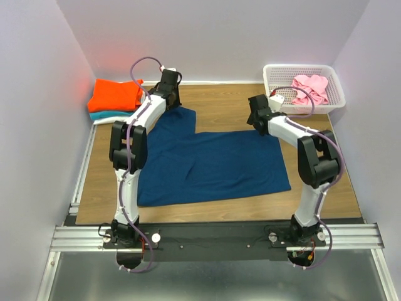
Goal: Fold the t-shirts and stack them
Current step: Fold the tshirt
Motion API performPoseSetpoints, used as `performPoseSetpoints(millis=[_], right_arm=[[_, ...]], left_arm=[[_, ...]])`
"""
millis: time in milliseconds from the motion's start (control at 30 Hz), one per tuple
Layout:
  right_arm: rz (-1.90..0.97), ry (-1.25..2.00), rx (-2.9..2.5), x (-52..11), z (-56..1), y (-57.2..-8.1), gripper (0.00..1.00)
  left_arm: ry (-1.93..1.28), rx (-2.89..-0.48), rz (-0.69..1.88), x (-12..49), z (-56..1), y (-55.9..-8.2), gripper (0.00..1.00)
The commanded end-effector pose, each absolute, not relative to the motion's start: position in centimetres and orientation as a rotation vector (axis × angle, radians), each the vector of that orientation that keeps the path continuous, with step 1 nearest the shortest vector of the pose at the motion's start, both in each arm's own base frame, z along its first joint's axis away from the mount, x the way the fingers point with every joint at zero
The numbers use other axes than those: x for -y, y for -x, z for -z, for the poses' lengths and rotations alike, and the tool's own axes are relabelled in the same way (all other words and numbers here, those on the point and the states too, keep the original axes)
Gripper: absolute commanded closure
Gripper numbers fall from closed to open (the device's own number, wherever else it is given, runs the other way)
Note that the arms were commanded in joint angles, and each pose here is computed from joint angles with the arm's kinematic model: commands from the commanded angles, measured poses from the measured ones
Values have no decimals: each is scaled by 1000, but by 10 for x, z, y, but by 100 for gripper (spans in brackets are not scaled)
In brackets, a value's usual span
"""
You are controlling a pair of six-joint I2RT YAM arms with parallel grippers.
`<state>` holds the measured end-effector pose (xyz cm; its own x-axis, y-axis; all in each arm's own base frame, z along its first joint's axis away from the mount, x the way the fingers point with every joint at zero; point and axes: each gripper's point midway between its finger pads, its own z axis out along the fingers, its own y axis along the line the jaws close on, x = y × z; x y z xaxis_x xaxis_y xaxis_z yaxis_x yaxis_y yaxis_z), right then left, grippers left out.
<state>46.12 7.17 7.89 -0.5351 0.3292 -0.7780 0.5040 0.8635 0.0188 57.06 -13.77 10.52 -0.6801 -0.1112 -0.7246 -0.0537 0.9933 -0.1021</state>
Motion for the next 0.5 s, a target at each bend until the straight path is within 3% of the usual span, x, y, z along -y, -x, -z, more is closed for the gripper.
performPoseSetpoints(millis=[0,467], right_arm=[[426,-602,-2152,-52,-73,-476,3],[599,-579,-2208,-39,-32,-486,14]], left_arm=[[86,-2253,139,146,-130,-562,100],[85,-2198,179,142,-154,-527,100]])
